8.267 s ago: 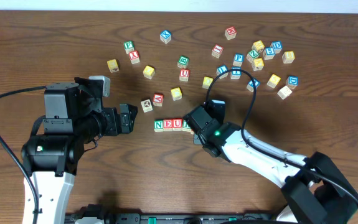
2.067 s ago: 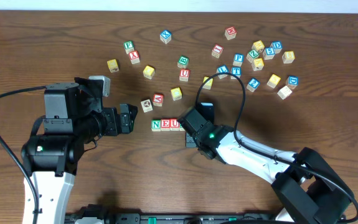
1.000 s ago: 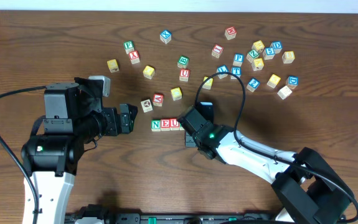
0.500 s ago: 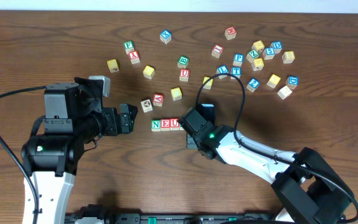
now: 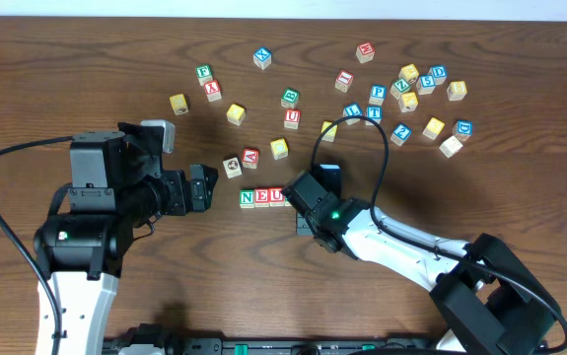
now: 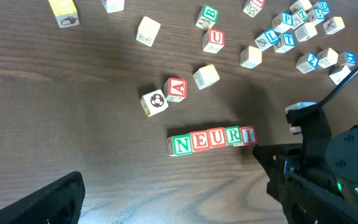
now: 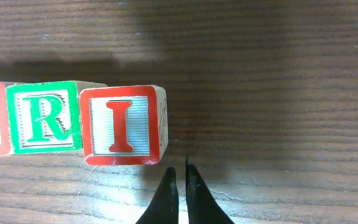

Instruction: Spell out NEURIPS

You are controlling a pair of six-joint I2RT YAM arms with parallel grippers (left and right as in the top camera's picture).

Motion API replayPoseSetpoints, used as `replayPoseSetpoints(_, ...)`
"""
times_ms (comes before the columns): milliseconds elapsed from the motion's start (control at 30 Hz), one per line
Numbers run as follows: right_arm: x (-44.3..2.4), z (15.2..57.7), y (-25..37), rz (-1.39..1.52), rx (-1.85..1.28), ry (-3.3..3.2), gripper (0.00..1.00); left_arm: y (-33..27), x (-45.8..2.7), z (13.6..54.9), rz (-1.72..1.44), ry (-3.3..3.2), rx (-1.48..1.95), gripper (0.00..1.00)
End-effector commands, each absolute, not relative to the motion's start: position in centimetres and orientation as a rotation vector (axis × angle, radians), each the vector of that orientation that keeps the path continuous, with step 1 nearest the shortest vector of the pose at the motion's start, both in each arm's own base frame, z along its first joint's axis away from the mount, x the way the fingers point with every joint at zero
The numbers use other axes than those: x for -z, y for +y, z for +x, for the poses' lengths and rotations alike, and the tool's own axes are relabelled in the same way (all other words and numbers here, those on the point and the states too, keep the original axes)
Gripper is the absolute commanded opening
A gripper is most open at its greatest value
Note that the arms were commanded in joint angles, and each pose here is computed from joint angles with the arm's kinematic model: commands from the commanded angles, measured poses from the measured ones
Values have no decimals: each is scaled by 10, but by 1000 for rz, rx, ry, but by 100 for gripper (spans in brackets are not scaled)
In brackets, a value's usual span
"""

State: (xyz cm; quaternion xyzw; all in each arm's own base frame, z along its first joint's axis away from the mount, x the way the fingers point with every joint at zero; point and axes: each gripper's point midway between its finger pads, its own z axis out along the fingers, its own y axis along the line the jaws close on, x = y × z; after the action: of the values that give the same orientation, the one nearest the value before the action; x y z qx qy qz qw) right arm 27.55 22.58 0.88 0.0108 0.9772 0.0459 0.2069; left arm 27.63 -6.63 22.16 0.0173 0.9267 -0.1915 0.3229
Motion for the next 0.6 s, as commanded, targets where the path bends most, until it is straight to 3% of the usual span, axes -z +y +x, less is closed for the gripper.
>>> replayPoseSetpoints(0,-15,274,229,41,-154,2712,1,-66,-229,277,59,2408,503,98)
replayPoseSetpoints(567,-20,284,231,-8,-142,2657,1,-66,-229,277,59,2408,504,98)
